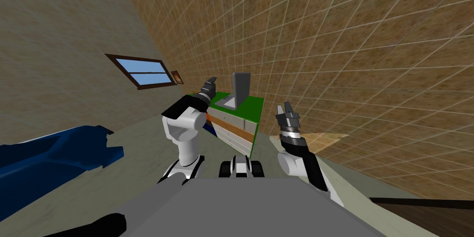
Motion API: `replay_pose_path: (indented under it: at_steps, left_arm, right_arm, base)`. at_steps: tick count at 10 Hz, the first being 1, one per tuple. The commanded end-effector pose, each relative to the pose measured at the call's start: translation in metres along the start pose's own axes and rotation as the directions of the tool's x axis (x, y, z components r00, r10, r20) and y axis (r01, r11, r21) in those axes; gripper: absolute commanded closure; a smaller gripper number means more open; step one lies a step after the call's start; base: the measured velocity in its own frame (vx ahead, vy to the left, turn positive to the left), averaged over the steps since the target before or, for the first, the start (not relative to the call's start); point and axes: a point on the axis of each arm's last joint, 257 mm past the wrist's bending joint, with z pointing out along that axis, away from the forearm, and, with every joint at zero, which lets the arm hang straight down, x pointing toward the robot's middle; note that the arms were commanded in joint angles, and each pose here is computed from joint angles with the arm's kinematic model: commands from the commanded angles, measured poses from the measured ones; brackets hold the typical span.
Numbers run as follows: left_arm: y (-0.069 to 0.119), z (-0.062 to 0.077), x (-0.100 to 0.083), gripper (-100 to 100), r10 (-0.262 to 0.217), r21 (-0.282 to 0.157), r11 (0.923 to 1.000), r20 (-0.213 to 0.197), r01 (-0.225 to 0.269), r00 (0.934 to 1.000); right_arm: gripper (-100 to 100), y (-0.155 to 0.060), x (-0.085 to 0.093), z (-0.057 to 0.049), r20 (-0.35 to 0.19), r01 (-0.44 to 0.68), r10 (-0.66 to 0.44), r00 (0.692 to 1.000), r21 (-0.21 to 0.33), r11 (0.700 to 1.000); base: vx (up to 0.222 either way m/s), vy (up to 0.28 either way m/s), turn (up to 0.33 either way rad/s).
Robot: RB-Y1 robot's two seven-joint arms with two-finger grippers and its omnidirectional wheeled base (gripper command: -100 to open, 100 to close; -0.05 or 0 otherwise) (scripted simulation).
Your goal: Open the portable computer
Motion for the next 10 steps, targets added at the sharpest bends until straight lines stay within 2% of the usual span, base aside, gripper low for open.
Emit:
replay_pose_path:
  at_steps: [1,2,3,4,6,7,8,9,10]
  left_arm:
    - [0.0,0.002,0.005,-100,0.005,-0.027,0.9996,-0.014,-0.005,0.9999]
    - [-0.011,0.007,0.008,-100,0.013,-0.024,0.9996,-0.027,-0.014,0.9995]
    - [-0.007,0.007,0.01,-100,0.013,-0.046,0.9988,-0.034,-0.015,0.9993]
    - [-0.017,0.011,0.012,-100,0.021,-0.039,0.999,-0.045,-0.023,0.9988]
    - [-0.012,0.011,0.014,-100,0.021,-0.066,0.9975,-0.053,-0.025,0.9984]
    - [-0.022,0.015,0.018,-100,0.028,-0.068,0.9972,-0.067,-0.033,0.9973]
    - [-0.018,0.014,0.019,-100,0.029,-0.085,0.9958,-0.072,-0.035,0.997]
    - [-0.026,0.018,0.022,-100,0.035,-0.085,0.9955,-0.085,-0.042,0.9958]
    - [-0.024,0.018,0.023,-100,0.035,-0.104,0.9935,-0.091,-0.045,0.9952]
  right_arm:
    - [0,0.0,0.0,0.0,0.0,0.0,0.0,1.0,0.0,1.0]
    - [0,0.0,0.0,0.0,0.0,0.0,0.0,1.0,0.0,1.0]
    - [0,0.0,0.0,0.0,0.0,0.0,0.0,1.0,0.0,1.0]
    - [0,0.0,0.0,0.0,0.0,0.0,0.0,1.0,0.0,1.0]
    - [0,0.0,0.0,0.0,0.0,0.0,0.0,1.0,0.0,1.0]
    - [0,0.0,0.0,0.0,0.0,0.0,0.0,1.0,0.0,1.0]
    - [0,0.0,0.0,0.0,0.0,0.0,0.0,1.0,0.0,1.0]
    - [0,0.0,0.0,0.0,0.0,0.0,0.0,1.0,0.0,1.0]
    - [0,0.0,0.0,0.0,0.0,0.0,0.0,1.0,0.0,1.0]
  base:
    - [0.006,0.02,0.003]
    - [0.022,0.031,-0.084]
    - [0.024,0.035,-0.055]
    - [0.026,0.038,-0.097]
    - [0.015,0.021,-0.02]
    - [0.022,0.013,-0.092]
    - [0.024,0.019,-0.056]
    - [0.03,0.027,-0.084]
    - [0.026,0.023,-0.061]
